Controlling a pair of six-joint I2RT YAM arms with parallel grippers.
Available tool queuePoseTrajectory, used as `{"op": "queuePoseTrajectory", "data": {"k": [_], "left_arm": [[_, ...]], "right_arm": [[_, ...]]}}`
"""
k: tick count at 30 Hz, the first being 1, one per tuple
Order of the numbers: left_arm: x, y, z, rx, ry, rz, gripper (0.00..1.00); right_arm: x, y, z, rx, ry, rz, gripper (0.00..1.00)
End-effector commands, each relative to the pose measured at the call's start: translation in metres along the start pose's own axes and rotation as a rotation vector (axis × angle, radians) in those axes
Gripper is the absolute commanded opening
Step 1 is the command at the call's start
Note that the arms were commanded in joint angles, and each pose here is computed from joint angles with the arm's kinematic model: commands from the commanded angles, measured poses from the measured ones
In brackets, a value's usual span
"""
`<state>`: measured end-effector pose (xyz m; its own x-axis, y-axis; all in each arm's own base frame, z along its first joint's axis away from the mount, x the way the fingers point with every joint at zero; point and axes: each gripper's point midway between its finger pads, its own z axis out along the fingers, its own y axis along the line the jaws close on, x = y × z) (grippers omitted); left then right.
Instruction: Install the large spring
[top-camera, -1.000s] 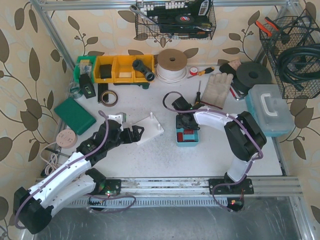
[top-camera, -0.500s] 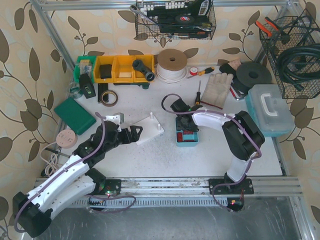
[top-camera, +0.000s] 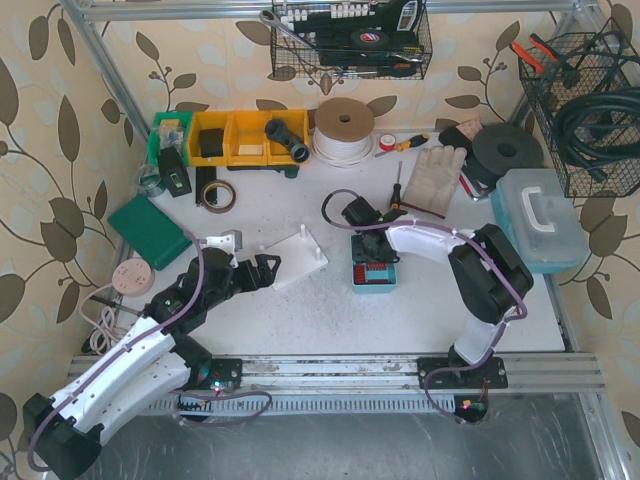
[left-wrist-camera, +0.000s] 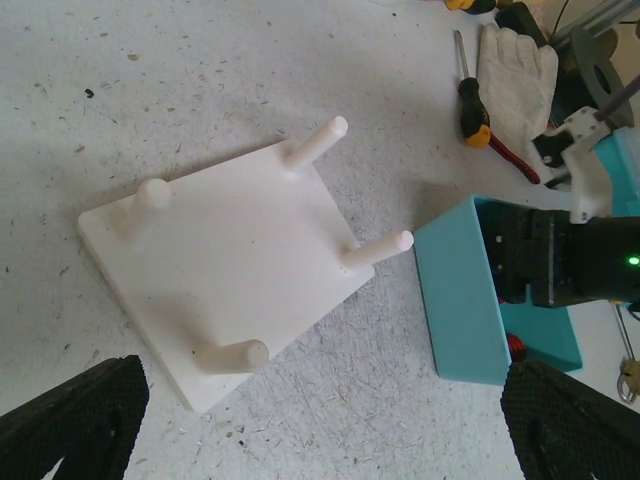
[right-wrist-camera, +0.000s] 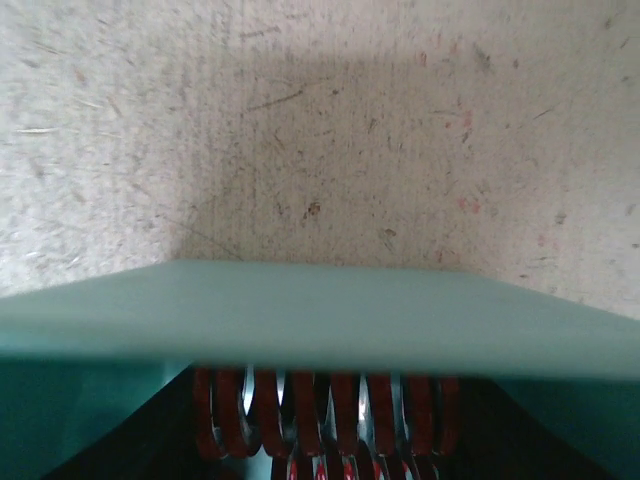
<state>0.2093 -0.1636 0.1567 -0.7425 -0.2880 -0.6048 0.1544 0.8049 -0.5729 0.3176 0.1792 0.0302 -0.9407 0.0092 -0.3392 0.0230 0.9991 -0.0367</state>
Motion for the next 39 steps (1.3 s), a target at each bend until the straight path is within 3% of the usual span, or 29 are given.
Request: {"op": "queuePoseTrajectory", "data": {"k": [1,4,10,13,17,19,24,29,39], "left_arm": [[-0.003,-0.003,-0.001,0.015,0.000,-0.015,0.99],[-0.002,-0.016,0.001,0.057,0.040,0.011,0.98],[-0.011,-0.052,0.003,0.166,0.107,0.019,0.96],[-0.023,-0.086,0.005,0.303,0.159,-0.009,0.94],[-0.034,-0.139,0.001,0.504,0.274,0.001,0.93],[-0.037,-0.165,-0.003,0.621,0.333,-0.011,0.92],[-0.031,-0.204,-0.008,0.816,0.440,-0.039,0.92],[0.009,-0.212,0.003,0.830,0.554,-0.042,0.91],[0.029,-0.213,0.009,0.861,0.548,-0.065,0.87]], "right_arm": [[-0.008,0.000,-0.034,-0.037,-0.054,-0.089,0.18],[-0.012,-0.001,-0.057,-0.078,-0.101,-0.146,0.17],[-0.011,0.037,-0.126,-0.429,-0.273,-0.333,0.18],[-0.005,0.053,-0.173,-0.615,-0.453,-0.429,0.26],[0.005,0.053,-0.216,-0.654,-0.798,-0.605,0.16],[0.016,0.052,-0.229,-0.678,-0.874,-0.697,0.14],[0.036,0.063,-0.235,-0.746,-0.853,-0.871,0.11],[0.036,0.072,-0.245,-0.756,-0.923,-0.900,0.11],[0.030,0.076,-0.247,-0.719,-0.938,-0.906,0.07]]}}
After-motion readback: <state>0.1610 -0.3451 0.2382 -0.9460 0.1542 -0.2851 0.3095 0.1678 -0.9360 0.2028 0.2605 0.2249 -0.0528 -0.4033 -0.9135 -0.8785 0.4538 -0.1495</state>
